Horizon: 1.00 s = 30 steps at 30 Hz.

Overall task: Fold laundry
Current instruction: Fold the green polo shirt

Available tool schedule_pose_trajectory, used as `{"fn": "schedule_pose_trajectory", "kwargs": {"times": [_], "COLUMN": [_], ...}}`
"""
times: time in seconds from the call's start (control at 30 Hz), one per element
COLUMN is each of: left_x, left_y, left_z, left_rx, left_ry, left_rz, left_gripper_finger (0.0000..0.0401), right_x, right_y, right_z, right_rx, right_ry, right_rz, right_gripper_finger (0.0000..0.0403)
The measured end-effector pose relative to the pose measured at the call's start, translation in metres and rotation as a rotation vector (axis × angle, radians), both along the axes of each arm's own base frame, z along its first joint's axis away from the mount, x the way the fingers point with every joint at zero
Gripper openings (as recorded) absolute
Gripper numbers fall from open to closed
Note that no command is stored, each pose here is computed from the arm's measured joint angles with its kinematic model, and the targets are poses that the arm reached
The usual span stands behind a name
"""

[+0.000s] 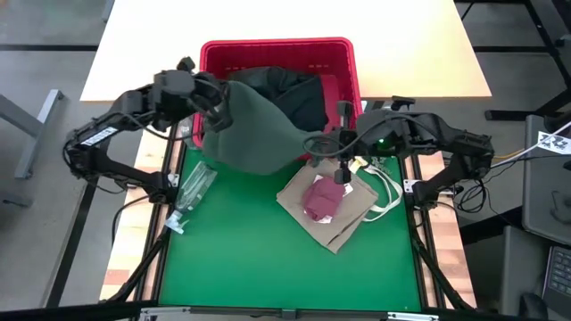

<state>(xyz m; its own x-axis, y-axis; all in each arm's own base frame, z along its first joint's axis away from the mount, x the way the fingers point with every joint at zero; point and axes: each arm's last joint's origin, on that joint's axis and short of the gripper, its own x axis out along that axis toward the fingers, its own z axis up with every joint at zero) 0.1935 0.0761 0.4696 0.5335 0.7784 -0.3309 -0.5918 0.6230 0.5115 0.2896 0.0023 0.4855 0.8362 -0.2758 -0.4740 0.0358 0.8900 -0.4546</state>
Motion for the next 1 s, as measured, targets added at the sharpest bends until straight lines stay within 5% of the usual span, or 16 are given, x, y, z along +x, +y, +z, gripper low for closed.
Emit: {"fn": "schedule_pose_trajectory", "kwargs": {"times": [0.27,0.4,0.73,1.0], "left_x": [0.022,0.028,0.050,0.084], "left_y": [0.006,-0.002,-0.048,-0.096], "left_z": [-0.013,-0.014,-0.025,-0.052], "left_rx": [-0.035,-0.139,-0.596,-0.667], "left_ry": [0.037,-0.046,-0.155,0.006], "left_rz": [0.006,-0.075,-0.461,-0.586], "left_gripper_finger": [0.0132,0.0159,0.0168,0.0169], "right_x": [0.008,0.007,0.007,0.007], "right_y": [0.000,-0.001,-0.002,-0.002], "right_z": [-0.006,-0.005,-0.005,-0.005], "right_rx": [-0.012,-0.037,-0.064,-0.065], "right_ry": [0.026,0.028,0.030,0.030], "right_rz": [-0.004,-0.014,-0.046,-0.046], "right_gripper_finger": [0.0001,0.0001,0.0001,0.0001]}}
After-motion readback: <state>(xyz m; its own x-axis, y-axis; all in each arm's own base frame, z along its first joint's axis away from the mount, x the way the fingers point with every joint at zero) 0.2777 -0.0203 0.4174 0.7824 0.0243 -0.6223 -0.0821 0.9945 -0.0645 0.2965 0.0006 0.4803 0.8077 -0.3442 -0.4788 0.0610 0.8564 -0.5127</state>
